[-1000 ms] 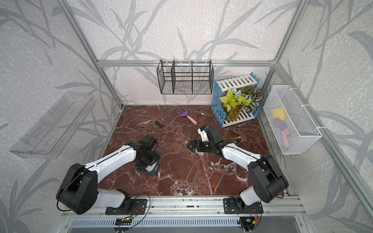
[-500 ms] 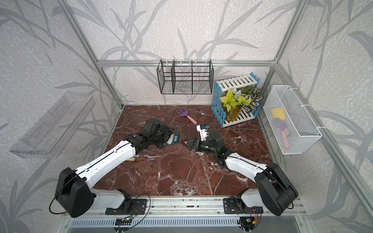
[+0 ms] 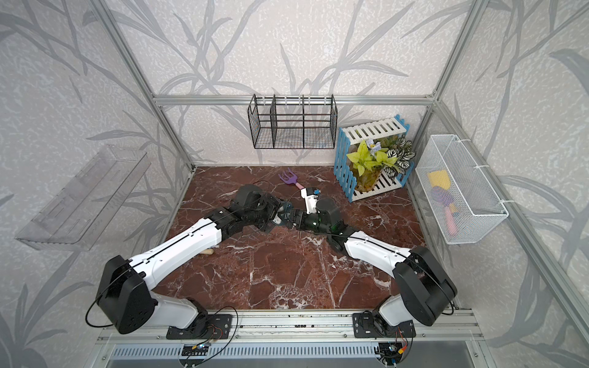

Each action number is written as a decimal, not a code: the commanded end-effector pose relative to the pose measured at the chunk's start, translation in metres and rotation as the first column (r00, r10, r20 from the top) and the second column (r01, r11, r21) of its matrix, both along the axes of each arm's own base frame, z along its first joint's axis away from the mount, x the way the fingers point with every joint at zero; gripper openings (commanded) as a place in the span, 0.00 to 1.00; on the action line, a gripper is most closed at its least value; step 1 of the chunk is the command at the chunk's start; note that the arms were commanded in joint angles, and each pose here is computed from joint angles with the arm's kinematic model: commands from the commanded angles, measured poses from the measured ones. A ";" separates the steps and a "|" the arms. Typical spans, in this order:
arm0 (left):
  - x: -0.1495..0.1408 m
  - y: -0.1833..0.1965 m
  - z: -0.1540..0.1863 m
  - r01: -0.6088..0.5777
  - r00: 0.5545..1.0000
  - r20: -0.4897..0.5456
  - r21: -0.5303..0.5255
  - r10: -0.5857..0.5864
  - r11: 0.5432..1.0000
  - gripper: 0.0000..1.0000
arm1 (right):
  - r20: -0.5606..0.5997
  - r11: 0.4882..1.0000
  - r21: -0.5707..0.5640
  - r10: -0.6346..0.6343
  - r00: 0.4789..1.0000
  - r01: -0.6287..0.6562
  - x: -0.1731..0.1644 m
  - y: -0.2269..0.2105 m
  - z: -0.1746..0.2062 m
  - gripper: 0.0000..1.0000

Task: Remove the battery from the alarm
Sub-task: Pick up the alarm from the center of the board.

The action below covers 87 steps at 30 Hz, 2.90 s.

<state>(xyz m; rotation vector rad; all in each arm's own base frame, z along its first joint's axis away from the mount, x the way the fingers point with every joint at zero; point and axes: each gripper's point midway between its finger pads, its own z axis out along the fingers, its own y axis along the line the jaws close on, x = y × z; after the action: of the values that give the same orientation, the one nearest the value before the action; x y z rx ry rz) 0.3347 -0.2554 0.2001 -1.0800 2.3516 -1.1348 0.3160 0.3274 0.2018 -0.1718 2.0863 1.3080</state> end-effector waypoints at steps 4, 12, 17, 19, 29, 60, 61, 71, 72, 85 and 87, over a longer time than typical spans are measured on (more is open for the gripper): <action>0.006 -0.008 0.034 0.013 0.997 0.082 -0.066 -0.007 0.998 0.73 | -0.012 1.000 -0.004 0.014 1.000 -0.014 0.006 0.014 0.003 0.74; 0.006 -0.006 0.042 0.028 0.993 0.118 -0.068 -0.020 0.997 0.95 | 0.008 0.999 0.034 0.042 0.999 -0.042 0.008 0.022 0.010 0.42; 0.005 0.017 0.049 0.003 0.986 0.169 -0.037 0.003 0.999 1.00 | 0.078 0.999 0.045 -0.012 0.997 0.009 0.011 0.010 0.022 0.39; 0.003 0.034 0.052 -0.027 0.981 0.193 -0.024 0.031 0.999 1.00 | 0.103 0.999 0.045 -0.032 0.994 0.027 0.013 0.002 0.026 0.39; -0.012 0.096 0.070 -0.075 0.916 0.389 -0.083 0.101 0.994 1.00 | 0.399 0.985 -0.167 0.026 0.916 0.044 0.011 -0.040 0.046 0.38; -0.045 -0.031 0.096 0.562 0.791 0.513 -0.397 -0.332 0.726 1.00 | 0.519 0.430 -0.682 0.854 -0.022 0.592 -0.028 -0.065 0.098 0.40; -0.046 -0.034 0.094 0.564 0.794 0.504 -0.401 -0.340 0.722 1.00 | 0.520 0.433 -0.677 0.854 -0.029 0.595 -0.028 -0.063 0.099 0.40; -0.035 -0.041 0.085 0.517 0.835 0.450 -0.446 -0.316 0.730 0.88 | 0.533 0.459 -0.649 0.843 -0.067 0.607 -0.034 -0.044 0.106 0.40; -0.035 -0.041 0.086 0.514 0.837 0.449 -0.450 -0.313 0.730 0.83 | 0.535 0.458 -0.645 0.842 -0.066 0.612 -0.033 -0.044 0.106 0.40; -0.027 -0.038 0.095 0.465 0.867 0.431 -0.515 -0.251 0.720 0.49 | 0.553 0.465 -0.627 0.831 -0.062 0.625 -0.039 -0.045 0.110 0.45; -0.027 -0.039 0.095 0.466 0.866 0.433 -0.513 -0.252 0.721 0.42 | 0.560 0.468 -0.624 0.826 -0.059 0.625 -0.040 -0.045 0.111 0.50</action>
<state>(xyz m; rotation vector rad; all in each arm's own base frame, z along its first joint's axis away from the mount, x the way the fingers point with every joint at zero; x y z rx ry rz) 0.3040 -0.2931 0.2688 -0.6173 2.1001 -2.1202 0.2813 0.2798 0.2758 -1.5849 0.8977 -0.4345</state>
